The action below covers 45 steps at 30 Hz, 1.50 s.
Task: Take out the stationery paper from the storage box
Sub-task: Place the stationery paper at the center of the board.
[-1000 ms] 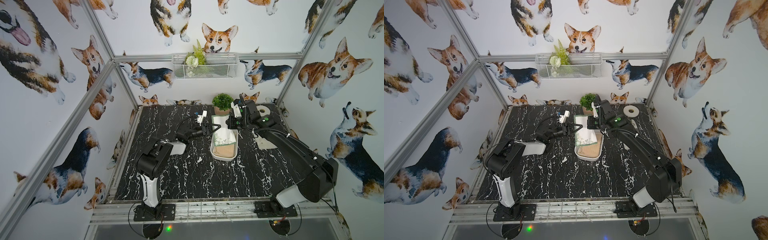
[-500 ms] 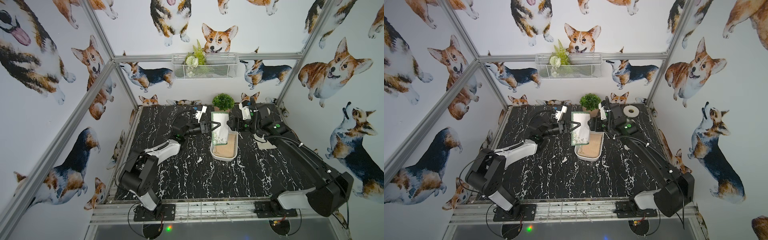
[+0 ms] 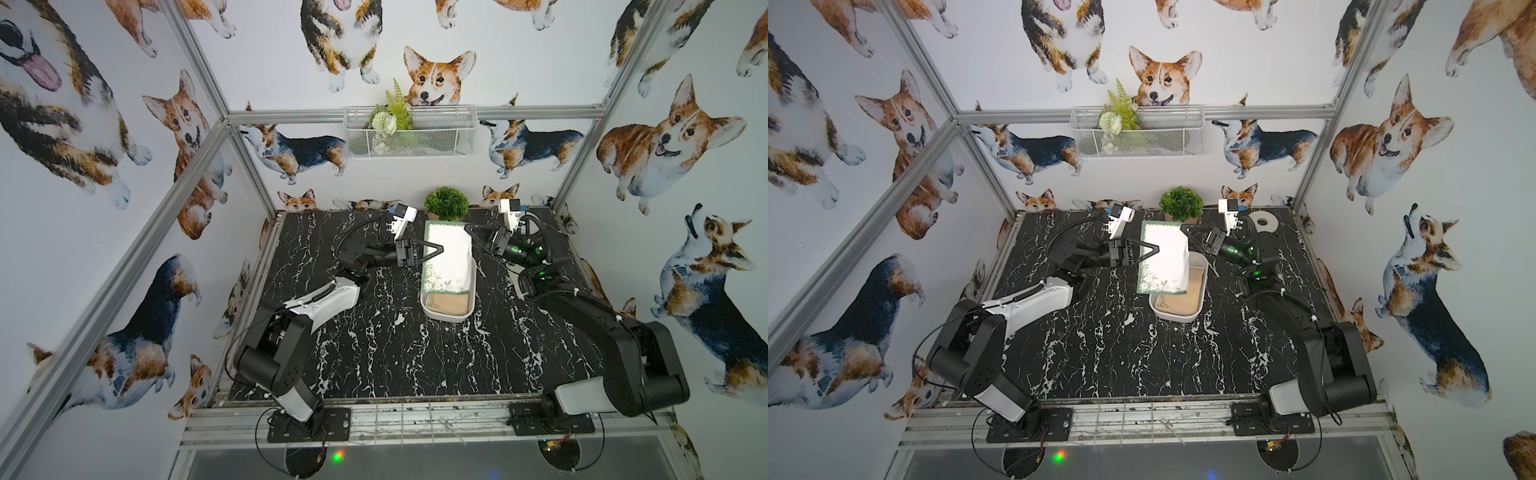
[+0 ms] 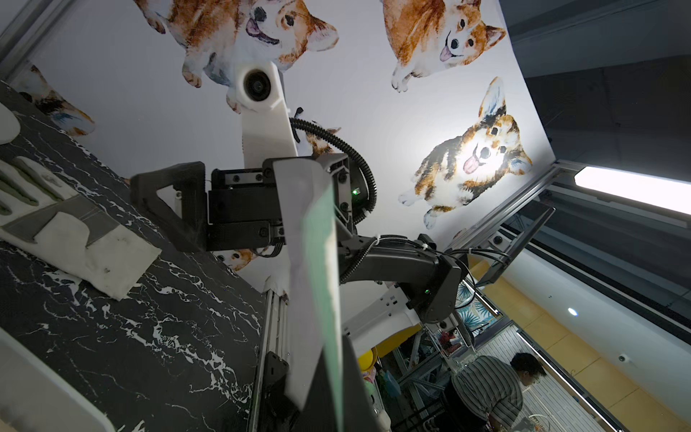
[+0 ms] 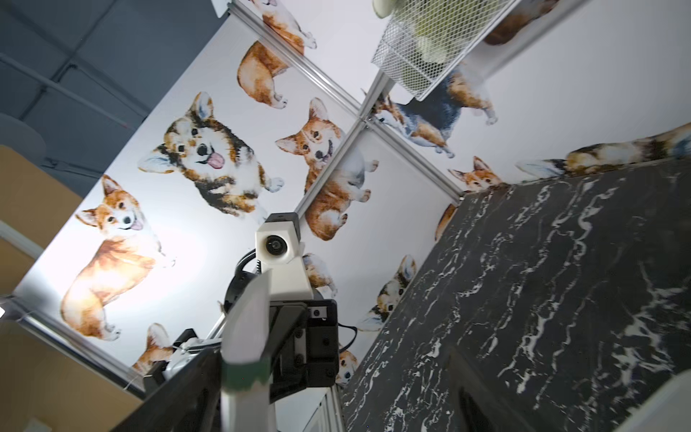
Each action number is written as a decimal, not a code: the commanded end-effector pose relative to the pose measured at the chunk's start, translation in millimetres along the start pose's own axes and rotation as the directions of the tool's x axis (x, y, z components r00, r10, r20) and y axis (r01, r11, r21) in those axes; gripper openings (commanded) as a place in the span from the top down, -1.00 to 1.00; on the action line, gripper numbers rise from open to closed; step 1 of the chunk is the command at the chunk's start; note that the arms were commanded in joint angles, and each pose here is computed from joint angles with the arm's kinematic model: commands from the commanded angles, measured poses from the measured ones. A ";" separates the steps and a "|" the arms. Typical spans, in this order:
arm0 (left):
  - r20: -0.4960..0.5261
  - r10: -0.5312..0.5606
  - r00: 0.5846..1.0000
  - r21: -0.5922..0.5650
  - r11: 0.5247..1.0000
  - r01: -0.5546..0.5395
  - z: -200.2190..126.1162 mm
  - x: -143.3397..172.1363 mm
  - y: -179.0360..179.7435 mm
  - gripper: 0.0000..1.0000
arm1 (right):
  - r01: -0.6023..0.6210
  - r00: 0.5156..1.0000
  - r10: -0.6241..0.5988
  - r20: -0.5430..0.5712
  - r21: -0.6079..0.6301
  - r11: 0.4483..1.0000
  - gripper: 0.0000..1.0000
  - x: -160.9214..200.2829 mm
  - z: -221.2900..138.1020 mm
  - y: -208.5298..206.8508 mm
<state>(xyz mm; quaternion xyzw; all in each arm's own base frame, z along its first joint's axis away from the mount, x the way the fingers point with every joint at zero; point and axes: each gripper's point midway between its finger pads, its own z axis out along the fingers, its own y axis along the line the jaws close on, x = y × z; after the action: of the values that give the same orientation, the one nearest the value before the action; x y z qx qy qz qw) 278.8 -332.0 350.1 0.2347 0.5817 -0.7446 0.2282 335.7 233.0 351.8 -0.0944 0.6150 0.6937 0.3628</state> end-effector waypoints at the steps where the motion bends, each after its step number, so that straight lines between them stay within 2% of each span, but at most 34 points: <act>1: -0.008 0.014 1.000 0.061 0.998 -0.013 0.7 -1.0 -18.1 1.00 | 0.053 0.995 -0.071 -0.076 -0.217 0.975 -0.85 12.6 7.7 63.1; 6: -0.004 0.010 1.000 0.040 0.999 -0.010 0.1 -1.5 -13.4 1.00 | 0.059 0.994 -0.078 -0.079 -0.225 0.973 -0.84 16.1 5.6 69.5; 11: 0.003 0.011 1.000 0.012 1.000 -0.011 -2.5 -3.6 -10.5 1.00 | 0.033 0.994 -0.055 -0.096 -0.211 0.977 -0.46 24.6 1.9 63.6; 15: 0.001 0.022 1.000 -0.009 1.000 -0.021 -4.1 -3.6 -13.4 1.00 | 0.021 0.992 -0.045 -0.116 -0.199 0.980 -0.28 31.0 0.5 59.6; 20: -0.022 0.043 0.999 -0.075 0.996 -0.045 -9.4 6.3 -12.9 1.00 | 0.024 0.991 -0.047 -0.125 -0.184 0.983 0.43 36.1 -0.9 59.9; 23: -0.046 0.058 0.997 -0.145 0.987 -0.064 -13.8 13.9 -7.8 1.00 | 0.033 0.989 -0.056 -0.134 -0.169 0.985 0.96 38.4 0.4 60.2; 24: -0.056 0.066 0.996 -0.164 0.984 -0.074 -15.2 15.8 -7.5 1.00 | 0.037 0.989 -0.060 -0.136 -0.163 0.986 1.00 38.9 0.6 60.5; 28: -0.085 0.078 0.993 -0.217 0.971 -0.095 -19.5 21.9 -7.8 1.00 | 0.056 0.986 -0.079 -0.144 -0.156 0.986 1.00 40.0 1.5 65.1; 29: -0.089 0.079 0.993 -0.226 0.969 -0.098 -20.2 23.4 -7.3 1.00 | 0.058 0.986 -0.080 -0.146 -0.153 0.987 0.48 40.2 1.7 66.1; 30: -0.092 0.081 0.992 -0.236 0.966 -0.101 -21.3 24.3 -6.2 1.00 | 0.061 0.986 -0.082 -0.147 -0.148 0.987 0.06 40.4 2.0 66.3; 31: -0.095 0.083 0.992 -0.243 0.964 -0.104 -22.1 25.0 -5.6 1.00 | 0.066 0.985 -0.088 -0.147 -0.143 0.987 -0.03 40.3 1.8 67.0; 32: -0.097 0.081 0.992 -0.249 0.963 -0.103 -22.6 26.0 -3.8 1.00 | 0.072 0.985 -0.092 -0.147 -0.139 0.988 0.12 40.6 1.8 67.5; 33: -0.100 0.076 0.992 -0.254 0.962 -0.100 -22.8 27.4 -2.3 1.00 | 0.078 0.984 -0.098 -0.149 -0.134 0.988 0.78 41.1 1.7 67.8; 34: -0.100 0.073 0.992 -0.257 0.962 -0.097 -23.3 27.5 -1.1 1.00 | 0.081 0.984 -0.100 -0.151 -0.126 0.989 1.00 41.6 1.7 66.9; 37: -0.103 0.072 0.992 -0.259 0.961 -0.097 -23.3 28.7 -0.6 1.00 | 0.091 0.982 -0.107 -0.156 -0.111 0.990 1.00 43.6 1.4 67.2; 38: -0.103 0.073 0.992 -0.263 0.960 -0.098 -24.3 28.5 -0.1 1.00 | 0.093 0.982 -0.109 -0.156 -0.106 0.990 0.64 43.8 1.3 67.6; 39: -0.105 0.074 0.992 -0.269 0.958 -0.100 -24.9 28.9 0.7 1.00 | 0.096 0.981 -0.111 -0.159 -0.101 0.990 0.42 44.4 1.1 67.6; 41: -0.107 0.073 0.992 -0.291 0.951 -0.102 -27.8 29.5 3.4 1.00 | 0.099 0.980 -0.111 -0.165 -0.078 0.992 -0.22 45.4 0.4 65.7; 42: -0.108 0.071 0.992 -0.307 0.946 -0.101 -30.4 29.3 5.6 1.00 | 0.100 0.980 -0.108 -0.167 -0.055 0.993 -0.43 46.0 -0.2 62.6; 45: -0.115 0.074 0.991 -0.374 0.921 -0.112 -39.8 29.9 11.2 1.00 | 0.119 0.978 -0.115 -0.174 0.013 0.993 -0.57 48.9 -3.9 54.8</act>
<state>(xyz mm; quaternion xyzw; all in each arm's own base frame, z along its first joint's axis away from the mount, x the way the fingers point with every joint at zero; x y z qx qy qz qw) 264.1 -303.8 319.4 0.2444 0.6988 -0.6185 0.2633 259.7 249.7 377.8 -0.1978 0.6183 0.6770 0.3467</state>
